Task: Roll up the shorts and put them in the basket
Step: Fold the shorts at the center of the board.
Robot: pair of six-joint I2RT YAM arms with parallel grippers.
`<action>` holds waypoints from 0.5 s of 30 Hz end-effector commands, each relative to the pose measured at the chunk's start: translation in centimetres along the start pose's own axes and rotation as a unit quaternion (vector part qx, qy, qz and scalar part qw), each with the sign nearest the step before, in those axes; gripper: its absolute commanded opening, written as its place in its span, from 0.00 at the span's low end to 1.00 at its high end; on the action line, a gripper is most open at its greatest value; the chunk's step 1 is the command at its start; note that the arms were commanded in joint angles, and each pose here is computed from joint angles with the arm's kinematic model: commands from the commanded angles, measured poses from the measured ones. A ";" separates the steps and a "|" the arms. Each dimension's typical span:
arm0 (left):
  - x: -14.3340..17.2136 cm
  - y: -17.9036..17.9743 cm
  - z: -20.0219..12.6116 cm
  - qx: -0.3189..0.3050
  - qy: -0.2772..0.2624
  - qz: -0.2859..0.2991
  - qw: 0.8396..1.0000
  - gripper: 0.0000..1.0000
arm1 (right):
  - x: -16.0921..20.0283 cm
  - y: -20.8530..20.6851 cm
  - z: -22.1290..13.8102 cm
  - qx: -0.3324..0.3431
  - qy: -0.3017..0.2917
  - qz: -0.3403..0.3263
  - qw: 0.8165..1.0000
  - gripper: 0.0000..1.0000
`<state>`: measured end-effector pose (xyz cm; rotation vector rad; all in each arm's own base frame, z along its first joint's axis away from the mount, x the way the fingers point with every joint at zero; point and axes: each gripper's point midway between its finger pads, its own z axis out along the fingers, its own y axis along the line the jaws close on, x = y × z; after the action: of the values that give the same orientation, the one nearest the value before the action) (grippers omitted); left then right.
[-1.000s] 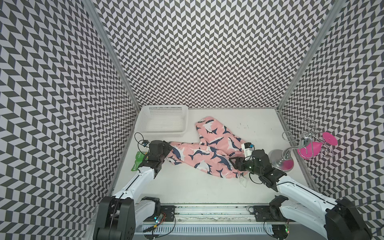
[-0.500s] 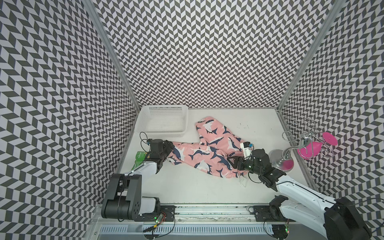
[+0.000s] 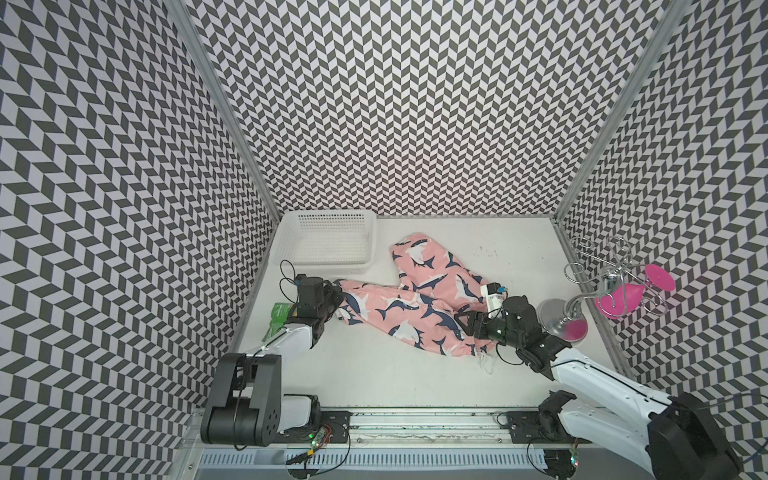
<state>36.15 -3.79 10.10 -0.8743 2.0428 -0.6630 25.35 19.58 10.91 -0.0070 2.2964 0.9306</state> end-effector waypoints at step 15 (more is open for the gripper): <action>1.1 -1.9 -2.6 0.030 0.000 0.051 0.998 0.16 | 1.1 -1.1 1.8 0.025 0.014 0.013 0.999 0.62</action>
<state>34.41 -5.21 12.07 -0.7615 2.0416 -0.6725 25.11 19.41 7.61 0.0398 2.4155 0.8530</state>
